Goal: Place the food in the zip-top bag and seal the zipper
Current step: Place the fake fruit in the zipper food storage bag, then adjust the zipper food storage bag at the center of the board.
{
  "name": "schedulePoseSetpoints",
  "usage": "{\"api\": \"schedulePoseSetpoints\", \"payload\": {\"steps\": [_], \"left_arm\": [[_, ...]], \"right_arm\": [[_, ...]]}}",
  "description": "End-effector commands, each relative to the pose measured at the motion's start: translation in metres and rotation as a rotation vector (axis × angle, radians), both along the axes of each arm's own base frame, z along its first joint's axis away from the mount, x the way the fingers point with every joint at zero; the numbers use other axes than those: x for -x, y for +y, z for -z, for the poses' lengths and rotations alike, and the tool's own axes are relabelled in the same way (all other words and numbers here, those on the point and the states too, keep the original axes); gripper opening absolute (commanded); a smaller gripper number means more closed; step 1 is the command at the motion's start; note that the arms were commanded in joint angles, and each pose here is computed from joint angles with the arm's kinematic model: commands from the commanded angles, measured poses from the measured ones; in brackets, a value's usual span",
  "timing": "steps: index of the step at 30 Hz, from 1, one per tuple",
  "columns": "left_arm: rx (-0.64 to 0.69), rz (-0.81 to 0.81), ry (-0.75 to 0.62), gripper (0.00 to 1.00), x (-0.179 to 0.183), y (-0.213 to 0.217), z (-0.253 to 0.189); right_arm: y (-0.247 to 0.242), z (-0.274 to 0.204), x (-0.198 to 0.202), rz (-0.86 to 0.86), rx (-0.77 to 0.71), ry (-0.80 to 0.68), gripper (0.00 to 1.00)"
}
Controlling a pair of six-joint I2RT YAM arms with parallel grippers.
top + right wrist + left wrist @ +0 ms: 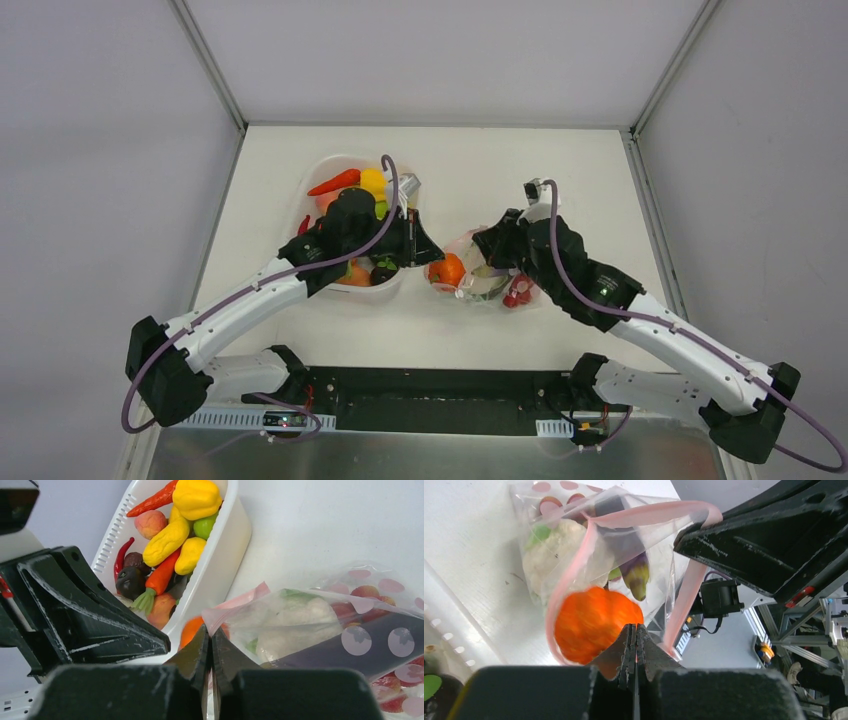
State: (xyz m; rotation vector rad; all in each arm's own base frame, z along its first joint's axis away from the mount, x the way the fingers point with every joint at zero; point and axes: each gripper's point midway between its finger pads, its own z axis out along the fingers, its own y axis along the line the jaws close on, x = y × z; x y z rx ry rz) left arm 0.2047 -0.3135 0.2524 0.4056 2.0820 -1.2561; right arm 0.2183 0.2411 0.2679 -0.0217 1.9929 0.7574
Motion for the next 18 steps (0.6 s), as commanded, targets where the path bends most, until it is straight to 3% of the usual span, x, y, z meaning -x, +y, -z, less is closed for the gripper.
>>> {"api": "schedulePoseSetpoints", "payload": {"steps": [1, 7, 10, 18], "left_arm": [[0.004, 0.086, -0.008, 0.0, 0.016, -0.007, -0.002], [-0.054, 0.198, 0.024, 0.0, 0.028, -0.026, 0.011], [-0.088, 0.164, 0.007, 0.04, 0.024, -0.026, 0.012], [-0.111, -0.072, -0.133, 0.55, 0.001, 0.011, -0.01]], "right_arm": [[-0.003, -0.046, -0.007, 0.046, -0.129, -0.095, 0.04], [-0.003, -0.051, -0.005, 0.042, -0.148, -0.1, 0.04], [-0.004, -0.055, -0.004, 0.038, -0.156, -0.109, 0.04], [-0.008, -0.056, 0.0, 0.029, -0.163, -0.119, 0.04]]}}
